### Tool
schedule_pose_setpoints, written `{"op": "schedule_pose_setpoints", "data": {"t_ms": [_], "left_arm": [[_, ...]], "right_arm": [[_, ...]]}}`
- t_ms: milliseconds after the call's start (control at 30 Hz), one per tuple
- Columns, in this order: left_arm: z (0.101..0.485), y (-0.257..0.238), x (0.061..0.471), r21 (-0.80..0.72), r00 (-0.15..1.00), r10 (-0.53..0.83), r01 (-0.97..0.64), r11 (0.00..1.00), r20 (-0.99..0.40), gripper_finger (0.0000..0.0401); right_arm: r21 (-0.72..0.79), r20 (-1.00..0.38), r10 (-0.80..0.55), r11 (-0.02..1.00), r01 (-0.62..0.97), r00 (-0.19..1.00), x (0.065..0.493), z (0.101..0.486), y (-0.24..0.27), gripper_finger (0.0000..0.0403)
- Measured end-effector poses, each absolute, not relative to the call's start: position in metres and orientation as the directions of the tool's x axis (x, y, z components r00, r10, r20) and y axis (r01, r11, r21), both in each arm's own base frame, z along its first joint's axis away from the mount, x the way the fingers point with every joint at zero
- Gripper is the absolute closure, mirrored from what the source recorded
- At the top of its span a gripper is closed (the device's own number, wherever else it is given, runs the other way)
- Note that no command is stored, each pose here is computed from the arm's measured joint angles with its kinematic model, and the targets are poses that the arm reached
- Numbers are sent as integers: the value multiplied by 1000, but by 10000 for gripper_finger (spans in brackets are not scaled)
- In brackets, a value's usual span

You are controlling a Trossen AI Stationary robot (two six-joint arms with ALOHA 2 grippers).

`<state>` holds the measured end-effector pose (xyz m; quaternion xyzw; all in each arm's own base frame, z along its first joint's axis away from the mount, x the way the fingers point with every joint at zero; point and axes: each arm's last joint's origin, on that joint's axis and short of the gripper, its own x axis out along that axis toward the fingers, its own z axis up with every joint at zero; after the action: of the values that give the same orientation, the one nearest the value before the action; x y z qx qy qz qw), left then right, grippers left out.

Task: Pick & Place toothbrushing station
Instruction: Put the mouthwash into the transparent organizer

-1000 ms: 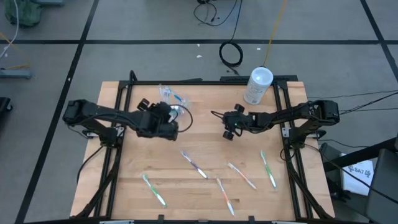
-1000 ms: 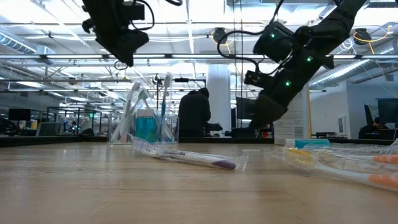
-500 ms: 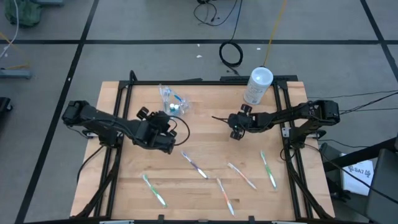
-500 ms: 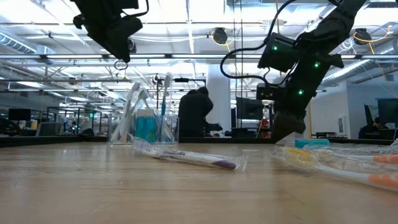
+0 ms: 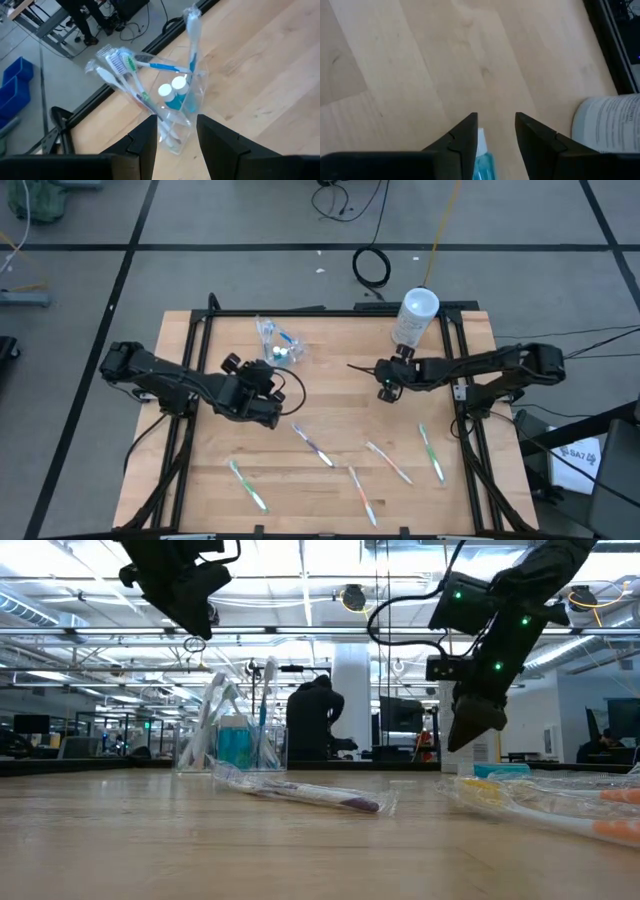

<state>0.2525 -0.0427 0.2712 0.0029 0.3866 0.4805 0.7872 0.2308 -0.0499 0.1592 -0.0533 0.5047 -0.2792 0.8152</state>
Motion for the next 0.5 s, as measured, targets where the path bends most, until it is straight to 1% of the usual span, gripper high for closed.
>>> {"op": "schedule_pose_setpoints", "data": {"t_ms": [67,167,367,500], "left_arm": [[271,-43,253,370,243,756,-756,540,-607,256],[271,-43,253,368,244,755,-756,541,-608,256],[271,-43,253,364,244,750,-756,544,-615,256],[271,-43,253,361,242,744,-754,548,-623,256]], "right_arm": [[-360,-788,-508,838,409,347,230,162,-50,273],[-323,-808,-468,860,396,357,229,162,-52,262],[-253,-863,-390,883,395,320,224,156,-62,226],[-185,-878,-341,889,418,336,223,156,-72,208]]}}
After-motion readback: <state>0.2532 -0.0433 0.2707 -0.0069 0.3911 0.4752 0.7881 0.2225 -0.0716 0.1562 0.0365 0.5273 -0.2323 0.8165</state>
